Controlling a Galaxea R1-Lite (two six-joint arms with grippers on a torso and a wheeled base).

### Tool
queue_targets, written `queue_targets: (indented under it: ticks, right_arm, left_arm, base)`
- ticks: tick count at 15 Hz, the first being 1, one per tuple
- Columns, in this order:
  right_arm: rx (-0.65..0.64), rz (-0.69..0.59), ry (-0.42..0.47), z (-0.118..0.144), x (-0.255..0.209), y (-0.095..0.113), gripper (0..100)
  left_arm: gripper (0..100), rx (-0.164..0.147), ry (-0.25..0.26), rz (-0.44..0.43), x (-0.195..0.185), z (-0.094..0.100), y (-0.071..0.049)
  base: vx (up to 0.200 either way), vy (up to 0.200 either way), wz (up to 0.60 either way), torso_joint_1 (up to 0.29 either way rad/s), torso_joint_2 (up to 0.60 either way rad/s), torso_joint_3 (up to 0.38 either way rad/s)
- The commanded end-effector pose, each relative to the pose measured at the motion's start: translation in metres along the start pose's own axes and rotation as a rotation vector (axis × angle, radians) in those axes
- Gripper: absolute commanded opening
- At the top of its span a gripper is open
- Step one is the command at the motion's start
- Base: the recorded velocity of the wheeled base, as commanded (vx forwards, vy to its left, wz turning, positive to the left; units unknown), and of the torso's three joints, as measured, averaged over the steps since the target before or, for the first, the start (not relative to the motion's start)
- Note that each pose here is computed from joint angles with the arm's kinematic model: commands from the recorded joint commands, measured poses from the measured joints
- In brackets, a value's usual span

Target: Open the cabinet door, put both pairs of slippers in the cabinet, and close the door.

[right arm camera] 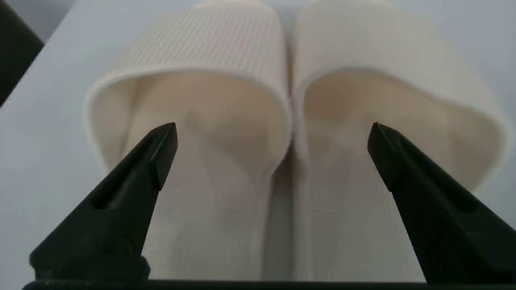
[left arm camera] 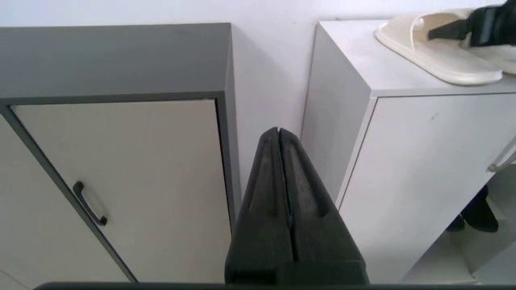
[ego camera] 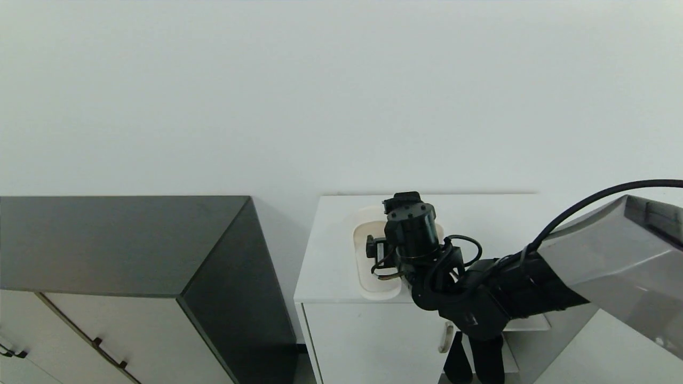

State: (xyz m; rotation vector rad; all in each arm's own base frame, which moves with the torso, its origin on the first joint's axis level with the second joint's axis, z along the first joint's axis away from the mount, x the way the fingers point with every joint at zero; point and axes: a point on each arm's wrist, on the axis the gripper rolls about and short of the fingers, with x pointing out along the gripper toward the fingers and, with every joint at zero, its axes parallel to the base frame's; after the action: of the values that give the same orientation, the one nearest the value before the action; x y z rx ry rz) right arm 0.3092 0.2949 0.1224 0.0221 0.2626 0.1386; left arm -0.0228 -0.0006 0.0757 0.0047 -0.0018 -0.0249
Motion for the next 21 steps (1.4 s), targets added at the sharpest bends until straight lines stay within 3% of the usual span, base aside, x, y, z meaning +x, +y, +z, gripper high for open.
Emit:
queue_targets:
  ticks: [1,7,19,20,21]
  right_arm:
    - [-0.004,-0.018,0.008,-0.011,0.016,0.0,100]
    - [0.032,-0.05,-0.047,-0.004,0.049,-0.004,100]
    - [0.02,-0.061,-0.1,0.02,0.065,-0.012,100]
    - [0.019,-0.059,-0.098,0.019,0.065,-0.011,0]
    - [0.018,-0.06,-0.097,0.018,0.066,-0.011,0]
  left_arm:
    - [0,0.0,0.0,0.0,0.0,0.0,0.0]
    - [0,0.0,0.0,0.002,0.0,0.0,0.0]
    - [0,0.0,0.0,0.002,0.0,0.0,0.0]
    - [0,0.0,0.0,0.002,0.0,0.0,0.0]
    - [0,0.0,0.0,0.002,0.0,0.0,0.0]
  base:
    - [0.0,0.0,0.0,0.0,0.0,0.0]
    - [0.0,0.0,0.0,0.0,0.0,0.0]
    - [0.0,0.0,0.0,0.0,0.0,0.0]
    - [0.0,0.0,0.0,0.0,0.0,0.0]
    - [0.0,0.0,0.0,0.0,0.0,0.0]
